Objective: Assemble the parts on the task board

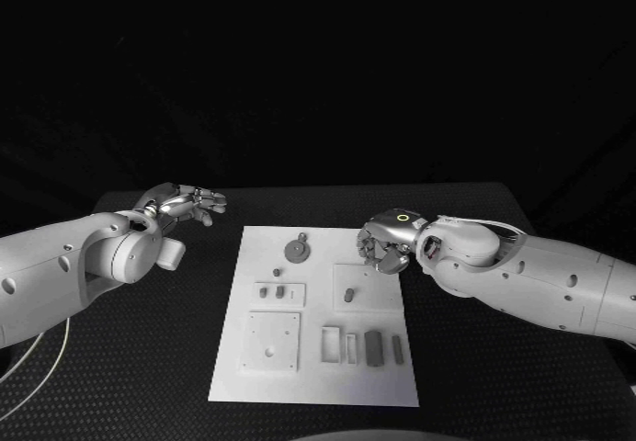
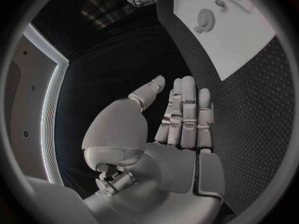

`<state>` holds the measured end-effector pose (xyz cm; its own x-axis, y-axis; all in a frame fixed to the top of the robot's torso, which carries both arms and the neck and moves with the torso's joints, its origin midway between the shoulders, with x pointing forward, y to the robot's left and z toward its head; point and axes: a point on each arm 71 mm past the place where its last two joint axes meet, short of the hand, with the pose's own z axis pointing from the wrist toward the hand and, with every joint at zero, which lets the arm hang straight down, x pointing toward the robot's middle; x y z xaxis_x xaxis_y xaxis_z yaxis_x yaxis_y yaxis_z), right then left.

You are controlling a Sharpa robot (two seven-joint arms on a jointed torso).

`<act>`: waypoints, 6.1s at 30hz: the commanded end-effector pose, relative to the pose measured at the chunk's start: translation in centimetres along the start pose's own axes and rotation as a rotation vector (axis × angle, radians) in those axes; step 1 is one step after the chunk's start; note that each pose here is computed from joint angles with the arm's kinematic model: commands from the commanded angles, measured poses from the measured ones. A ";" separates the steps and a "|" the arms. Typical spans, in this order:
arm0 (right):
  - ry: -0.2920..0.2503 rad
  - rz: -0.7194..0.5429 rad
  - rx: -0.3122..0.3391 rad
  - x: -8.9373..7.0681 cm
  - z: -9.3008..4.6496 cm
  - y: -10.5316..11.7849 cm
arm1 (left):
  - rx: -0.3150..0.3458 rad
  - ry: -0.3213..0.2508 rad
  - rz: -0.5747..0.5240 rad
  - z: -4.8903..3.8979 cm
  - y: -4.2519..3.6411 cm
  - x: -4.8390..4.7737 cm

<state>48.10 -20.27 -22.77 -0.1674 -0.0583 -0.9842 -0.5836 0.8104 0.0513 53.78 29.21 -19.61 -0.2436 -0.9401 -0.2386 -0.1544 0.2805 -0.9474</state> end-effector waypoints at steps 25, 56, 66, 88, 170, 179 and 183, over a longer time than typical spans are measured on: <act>-0.063 0.083 -0.249 -0.9 3.9 11.4 | 0.006 0.022 -0.011 0.91 -0.43 1.50; 0.055 0.009 -0.369 4.8 4.2 16.8 | 0.007 0.031 -0.009 1.43 -0.64 2.26; 0.056 0.005 -0.366 5.1 4.3 16.9 | 0.007 0.037 -0.010 1.44 -0.67 2.41; 0.077 0.002 -0.362 6.1 4.6 17.0 | 0.004 0.039 -0.009 1.41 -0.63 2.35; 0.103 0.154 -0.176 1.7 -0.7 5.2 | -0.002 0.020 -0.010 1.37 -0.41 1.75; 0.132 0.117 -0.162 2.5 -1.2 4.6 | -0.002 0.023 -0.010 1.34 -0.35 1.70; 0.139 0.097 -0.158 2.9 -1.1 4.6 | -0.002 0.026 -0.011 1.34 -0.31 1.77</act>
<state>44.13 -17.45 -25.01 -0.3338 -0.0295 -0.9422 -0.6577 0.7233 0.2104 54.70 27.43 -20.07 -0.2569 -0.9384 -0.2312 -0.1668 0.2787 -0.9458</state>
